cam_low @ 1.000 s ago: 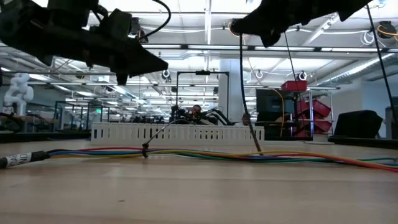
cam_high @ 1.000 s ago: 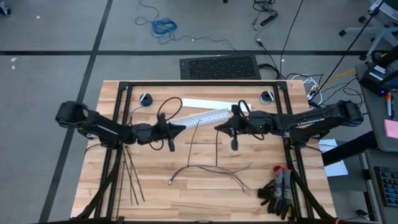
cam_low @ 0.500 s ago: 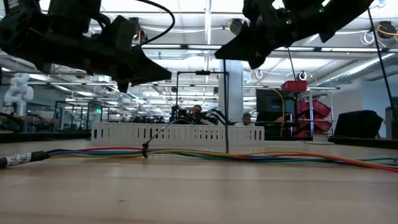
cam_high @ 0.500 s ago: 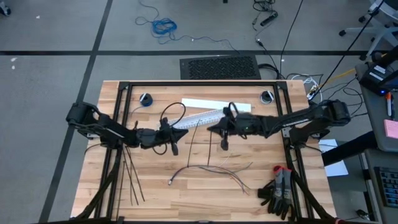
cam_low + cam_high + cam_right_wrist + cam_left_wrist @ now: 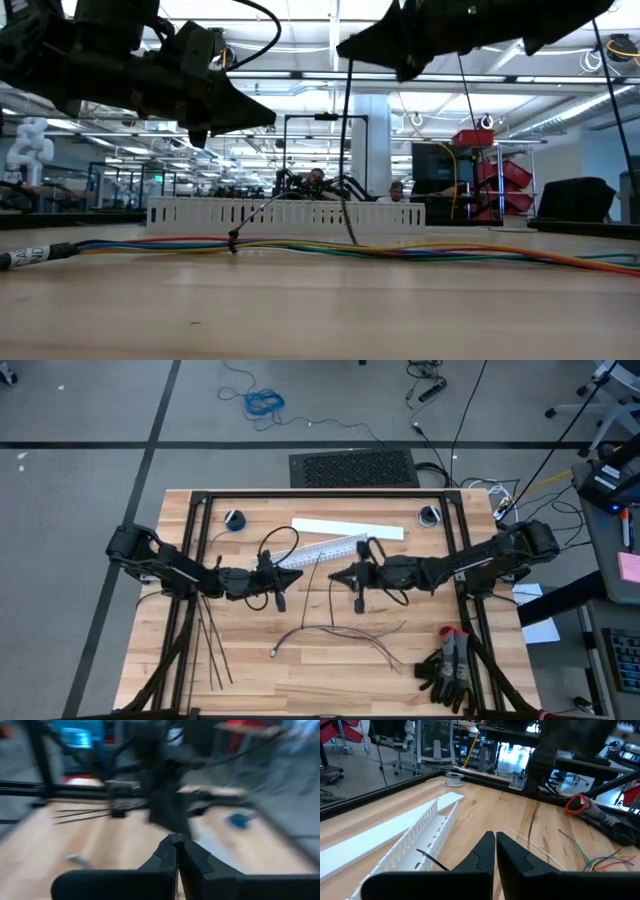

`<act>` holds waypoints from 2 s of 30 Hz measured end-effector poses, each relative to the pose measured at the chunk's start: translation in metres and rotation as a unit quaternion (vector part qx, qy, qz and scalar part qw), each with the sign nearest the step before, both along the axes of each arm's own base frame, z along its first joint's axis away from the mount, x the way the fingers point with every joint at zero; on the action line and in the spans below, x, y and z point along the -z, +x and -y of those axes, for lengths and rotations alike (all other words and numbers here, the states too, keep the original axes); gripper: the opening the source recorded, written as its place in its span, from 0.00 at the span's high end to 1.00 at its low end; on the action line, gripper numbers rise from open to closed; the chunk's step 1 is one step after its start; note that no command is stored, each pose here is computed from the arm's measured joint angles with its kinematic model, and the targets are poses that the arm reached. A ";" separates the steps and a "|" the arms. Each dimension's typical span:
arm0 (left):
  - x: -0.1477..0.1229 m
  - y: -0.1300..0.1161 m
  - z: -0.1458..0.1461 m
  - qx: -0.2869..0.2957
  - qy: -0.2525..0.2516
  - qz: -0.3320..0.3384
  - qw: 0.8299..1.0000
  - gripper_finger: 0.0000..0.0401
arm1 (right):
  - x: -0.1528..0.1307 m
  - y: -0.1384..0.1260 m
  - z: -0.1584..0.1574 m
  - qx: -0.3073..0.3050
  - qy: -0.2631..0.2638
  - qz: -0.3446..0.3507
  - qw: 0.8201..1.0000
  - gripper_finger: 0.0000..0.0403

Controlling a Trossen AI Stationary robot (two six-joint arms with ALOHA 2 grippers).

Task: Ziptie cables
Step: Wrap the colored loose cables with the black zip tie

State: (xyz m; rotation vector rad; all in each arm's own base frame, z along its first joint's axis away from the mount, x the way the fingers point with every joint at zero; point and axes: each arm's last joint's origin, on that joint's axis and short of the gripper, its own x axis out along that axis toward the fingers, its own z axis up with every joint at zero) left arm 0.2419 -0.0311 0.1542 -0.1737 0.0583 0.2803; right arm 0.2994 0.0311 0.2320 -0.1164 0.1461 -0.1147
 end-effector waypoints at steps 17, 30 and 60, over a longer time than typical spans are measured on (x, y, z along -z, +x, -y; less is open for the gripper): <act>0.005 -0.001 0.011 0.071 -0.076 -0.012 0.995 0.96 | 0.009 -0.001 -0.006 -0.022 -0.016 -0.044 0.999 1.00; 0.027 -0.006 0.012 0.059 -0.215 -0.106 0.969 0.85 | 0.001 -0.010 -0.015 0.017 -0.055 -0.045 0.997 1.00; 0.031 0.050 0.015 0.092 -0.240 -0.114 0.960 0.99 | 0.007 -0.009 -0.010 0.019 -0.066 -0.075 0.995 1.00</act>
